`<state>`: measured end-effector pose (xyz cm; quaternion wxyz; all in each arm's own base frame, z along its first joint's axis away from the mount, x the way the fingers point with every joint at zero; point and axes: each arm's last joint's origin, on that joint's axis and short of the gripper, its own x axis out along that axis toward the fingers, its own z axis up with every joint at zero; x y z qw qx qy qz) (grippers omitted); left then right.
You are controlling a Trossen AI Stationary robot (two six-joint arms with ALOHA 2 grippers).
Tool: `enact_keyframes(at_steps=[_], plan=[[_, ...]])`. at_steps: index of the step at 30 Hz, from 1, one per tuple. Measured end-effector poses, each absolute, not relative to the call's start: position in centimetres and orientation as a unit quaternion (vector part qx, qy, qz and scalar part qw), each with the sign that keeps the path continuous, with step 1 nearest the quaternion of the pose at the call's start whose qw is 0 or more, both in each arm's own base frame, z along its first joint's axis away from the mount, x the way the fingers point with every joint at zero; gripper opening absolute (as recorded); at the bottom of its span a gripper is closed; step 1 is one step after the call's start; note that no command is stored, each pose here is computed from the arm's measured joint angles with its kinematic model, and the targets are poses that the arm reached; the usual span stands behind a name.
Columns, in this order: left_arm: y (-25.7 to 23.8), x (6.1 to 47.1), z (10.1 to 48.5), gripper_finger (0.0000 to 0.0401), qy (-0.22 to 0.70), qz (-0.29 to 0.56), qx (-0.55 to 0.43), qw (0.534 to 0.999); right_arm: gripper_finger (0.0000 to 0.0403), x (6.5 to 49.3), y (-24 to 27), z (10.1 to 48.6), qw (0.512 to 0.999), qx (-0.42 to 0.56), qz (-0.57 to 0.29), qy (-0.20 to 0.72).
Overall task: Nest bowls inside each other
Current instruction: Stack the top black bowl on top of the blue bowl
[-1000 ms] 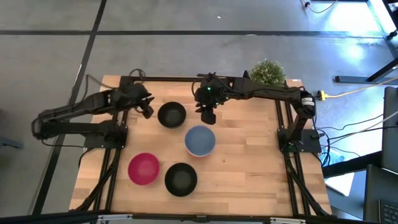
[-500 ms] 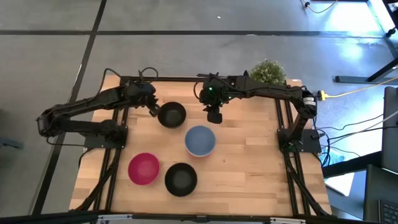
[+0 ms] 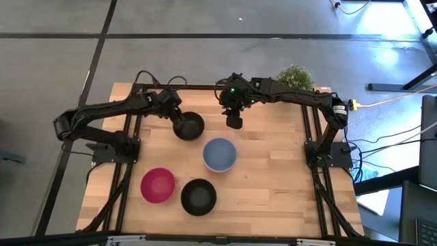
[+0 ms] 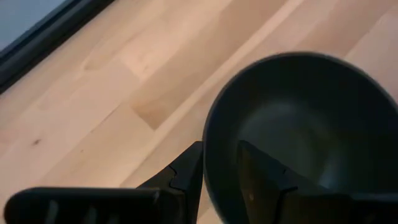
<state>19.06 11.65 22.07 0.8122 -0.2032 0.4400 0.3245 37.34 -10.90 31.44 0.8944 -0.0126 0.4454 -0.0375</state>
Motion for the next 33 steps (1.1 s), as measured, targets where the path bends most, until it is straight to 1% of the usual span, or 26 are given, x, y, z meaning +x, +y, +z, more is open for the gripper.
enact_keyframes(at_steps=[6,18,24,28,33], plan=[[11.9,19.5,22.1,0.0093,0.427,0.322,-0.202,0.821,0.0126,37.3,-11.0,31.4,0.894,-0.012,-0.039,0.445],[12.4,19.3,22.7,0.0094,0.415,0.35,-0.219,0.811,0.0126,37.0,-11.9,31.4,0.894,-0.003,-0.052,0.446],[12.4,19.4,22.6,0.0094,0.415,0.342,-0.23,0.811,0.0126,37.0,-11.9,31.4,0.894,-0.001,-0.052,0.446],[12.5,19.6,21.9,0.0094,0.432,0.34,-0.236,0.801,0.0126,37.0,-11.9,31.4,0.894,-0.001,-0.053,0.445],[12.9,20.2,20.3,0.0094,0.468,0.339,-0.246,0.778,0.0126,37.0,-11.9,31.4,0.894,-0.002,-0.052,0.445]])
